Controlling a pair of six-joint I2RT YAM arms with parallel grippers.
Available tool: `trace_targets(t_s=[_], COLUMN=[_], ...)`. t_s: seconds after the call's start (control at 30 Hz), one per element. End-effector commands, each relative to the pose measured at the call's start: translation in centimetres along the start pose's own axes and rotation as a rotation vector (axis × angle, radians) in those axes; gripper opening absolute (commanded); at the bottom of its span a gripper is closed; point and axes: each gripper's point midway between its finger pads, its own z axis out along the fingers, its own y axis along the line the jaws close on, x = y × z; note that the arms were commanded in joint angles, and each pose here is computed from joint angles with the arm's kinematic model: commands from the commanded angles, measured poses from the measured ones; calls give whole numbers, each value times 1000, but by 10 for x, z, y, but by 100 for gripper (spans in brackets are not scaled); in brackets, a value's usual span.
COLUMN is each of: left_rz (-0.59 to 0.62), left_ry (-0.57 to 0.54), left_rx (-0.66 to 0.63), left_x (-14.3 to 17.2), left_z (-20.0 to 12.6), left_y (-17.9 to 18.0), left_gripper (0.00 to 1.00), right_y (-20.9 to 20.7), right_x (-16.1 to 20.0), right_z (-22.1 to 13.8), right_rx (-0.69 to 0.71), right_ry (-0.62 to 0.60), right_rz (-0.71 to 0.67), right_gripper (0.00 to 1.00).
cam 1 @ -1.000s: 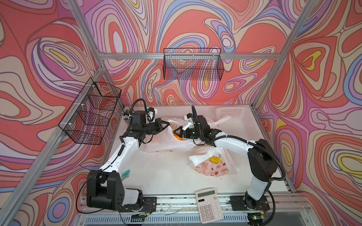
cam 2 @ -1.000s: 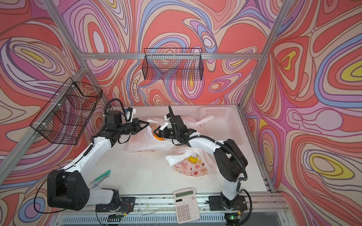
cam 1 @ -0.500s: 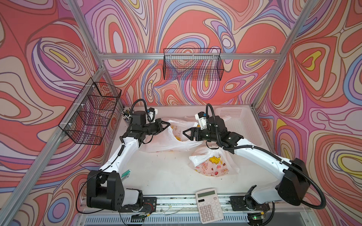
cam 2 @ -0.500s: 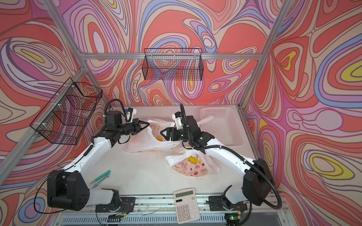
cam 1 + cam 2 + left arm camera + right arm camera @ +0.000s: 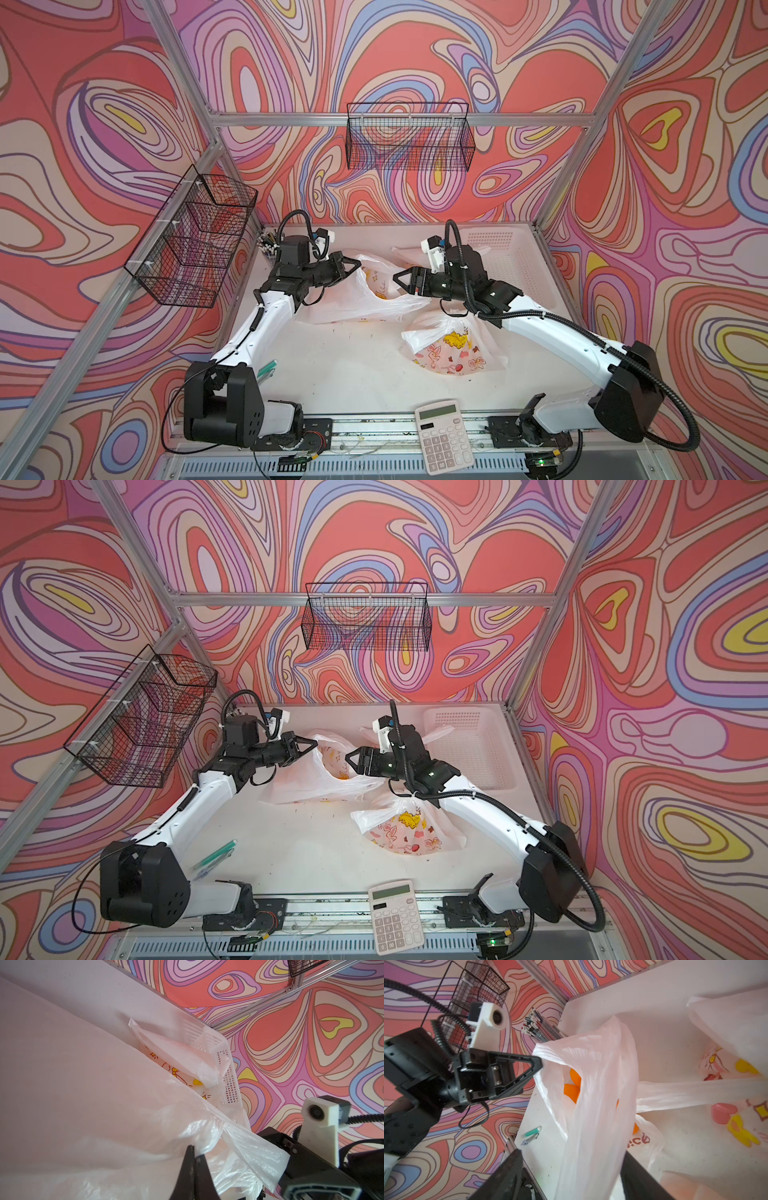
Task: Place the oranges into plastic bags & tie knots
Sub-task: Adjust the plastic bag at the center of the board.
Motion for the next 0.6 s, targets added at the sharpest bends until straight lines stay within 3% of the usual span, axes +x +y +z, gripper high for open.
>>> trace_targets(t_s=[0.0,0.1,0.13,0.2,0.3,0.43,0.57], left_rz=[39,68,86,152,297,530,770], left_ry=[-8,-16,-25,-37,-38,-2,65], left_rx=[8,7,8,14,-11,-48,20], left_x=[-3,-4,-5,-7,-1,21,62], left_z=[-2,-4,-6,-10,-15,-15,-9], left_y=[-4,-6,-9,-19,-37,-65,-98], left_gripper=[0,1,8,28,44,55,60], right_y=[-9,-20,-21,-29,-44,-70,-86], right_x=[-24,-29,-31,-38,-54,-68,-78], right_z=[-5,-7,-8,-11,-17,-15,-12], right_rx=[74,88,84,88,90,97,104], right_ry=[-83,-87,-87,-98,-121,-127,-125], right_rz=[7,19,22,24,34,64,78], right_gripper=[56,12,0,0,0,0,0])
